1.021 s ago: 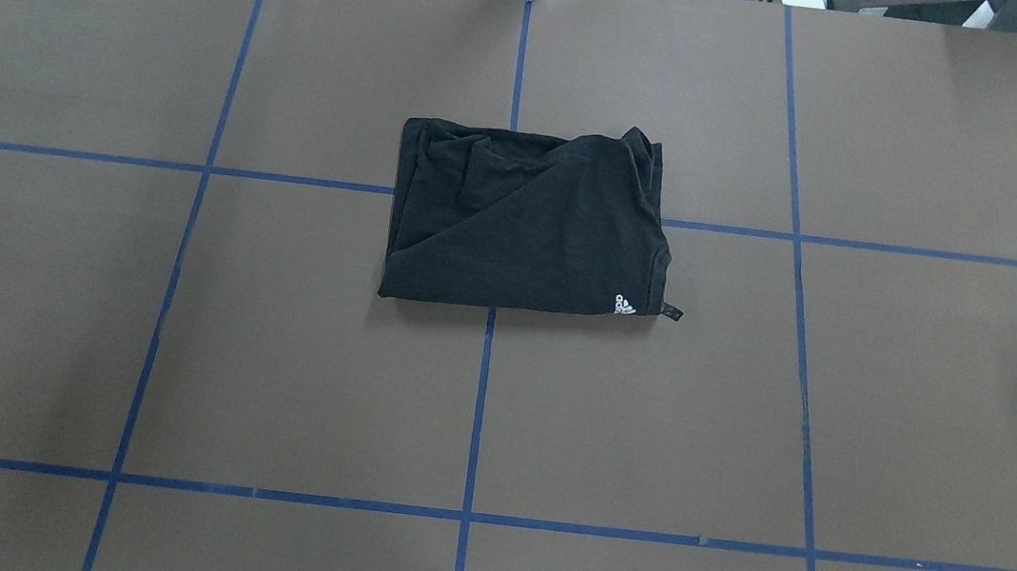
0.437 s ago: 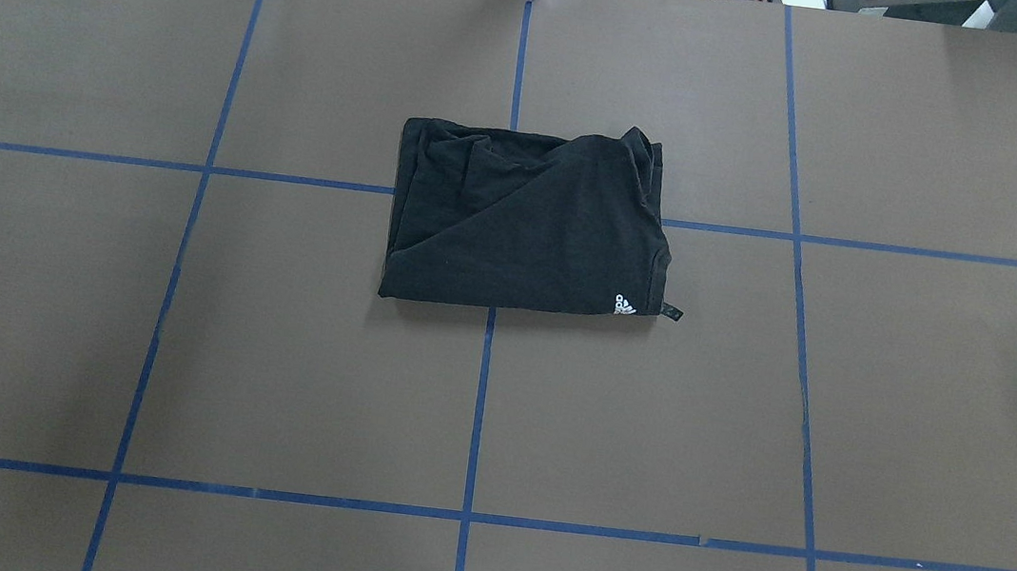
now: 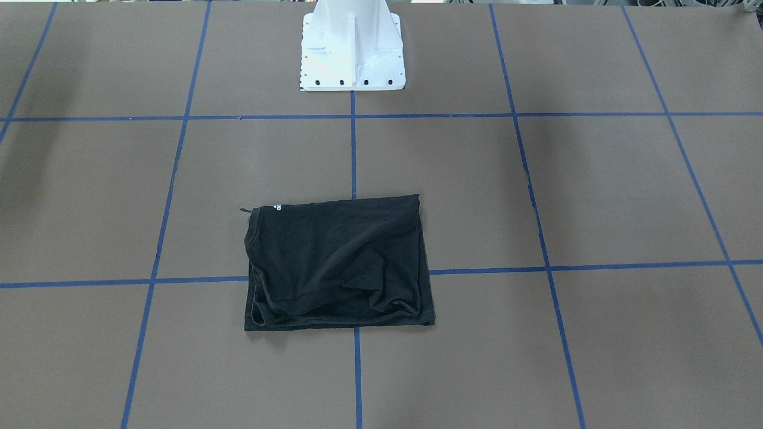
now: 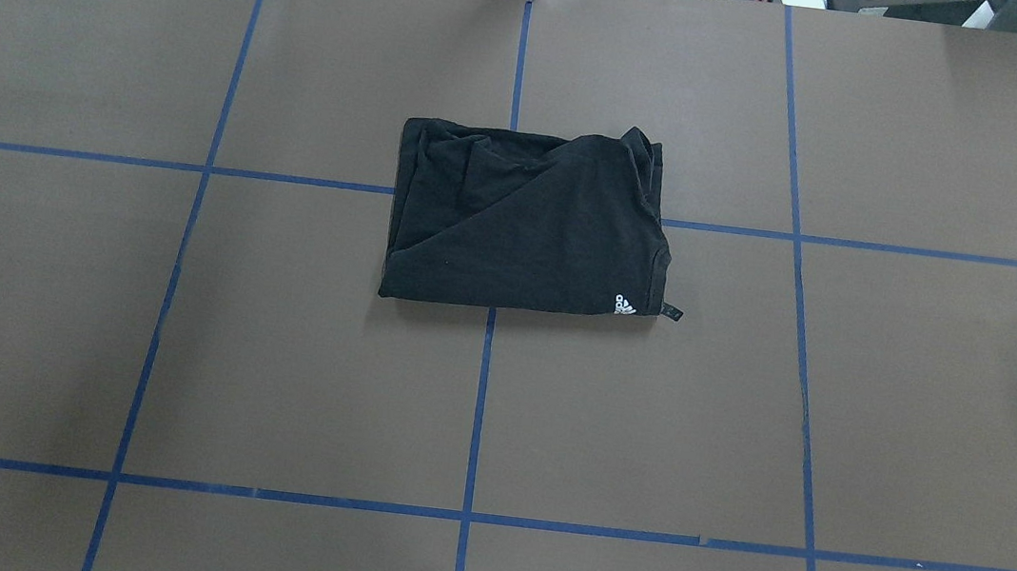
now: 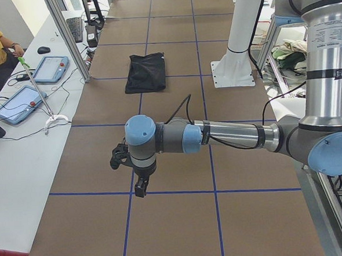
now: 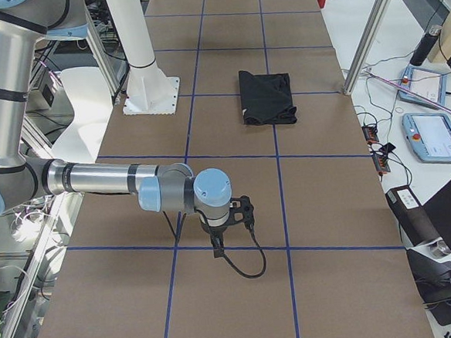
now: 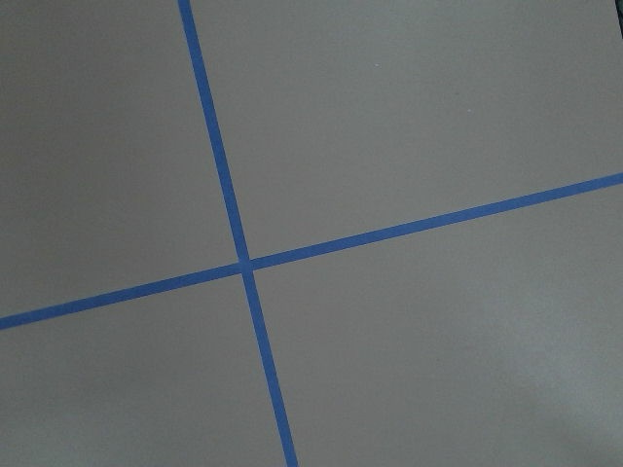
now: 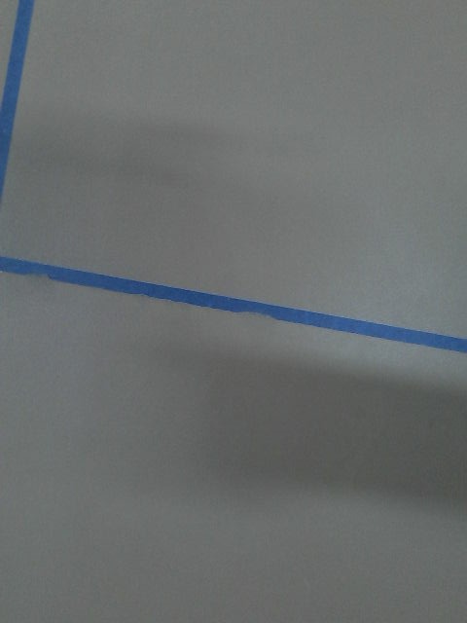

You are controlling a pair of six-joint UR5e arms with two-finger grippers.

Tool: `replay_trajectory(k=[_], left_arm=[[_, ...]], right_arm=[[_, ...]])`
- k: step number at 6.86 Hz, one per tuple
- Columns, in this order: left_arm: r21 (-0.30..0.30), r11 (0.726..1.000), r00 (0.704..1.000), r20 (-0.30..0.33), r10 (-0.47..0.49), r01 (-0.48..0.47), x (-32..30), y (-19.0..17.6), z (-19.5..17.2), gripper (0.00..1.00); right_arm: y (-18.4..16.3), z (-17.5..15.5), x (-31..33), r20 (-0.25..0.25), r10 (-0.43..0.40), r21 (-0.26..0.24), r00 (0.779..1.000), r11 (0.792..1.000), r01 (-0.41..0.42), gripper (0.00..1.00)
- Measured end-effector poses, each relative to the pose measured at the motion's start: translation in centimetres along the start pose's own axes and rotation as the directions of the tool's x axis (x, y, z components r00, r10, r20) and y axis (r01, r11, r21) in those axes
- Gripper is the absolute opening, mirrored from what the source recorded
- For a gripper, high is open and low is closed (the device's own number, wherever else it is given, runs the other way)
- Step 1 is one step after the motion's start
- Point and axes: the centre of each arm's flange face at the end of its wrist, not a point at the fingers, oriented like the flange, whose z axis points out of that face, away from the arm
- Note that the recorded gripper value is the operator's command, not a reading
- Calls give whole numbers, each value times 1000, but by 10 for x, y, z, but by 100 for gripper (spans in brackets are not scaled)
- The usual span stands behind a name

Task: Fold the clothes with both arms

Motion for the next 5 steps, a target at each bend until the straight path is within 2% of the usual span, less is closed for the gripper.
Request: replay_trajectory(k=[5], left_arm=[[-1,1000,1000,0,-1,1,0,0,0,100]], right_arm=[[-1,-1,-1,4,1,4,1000,1000,-1,100]])
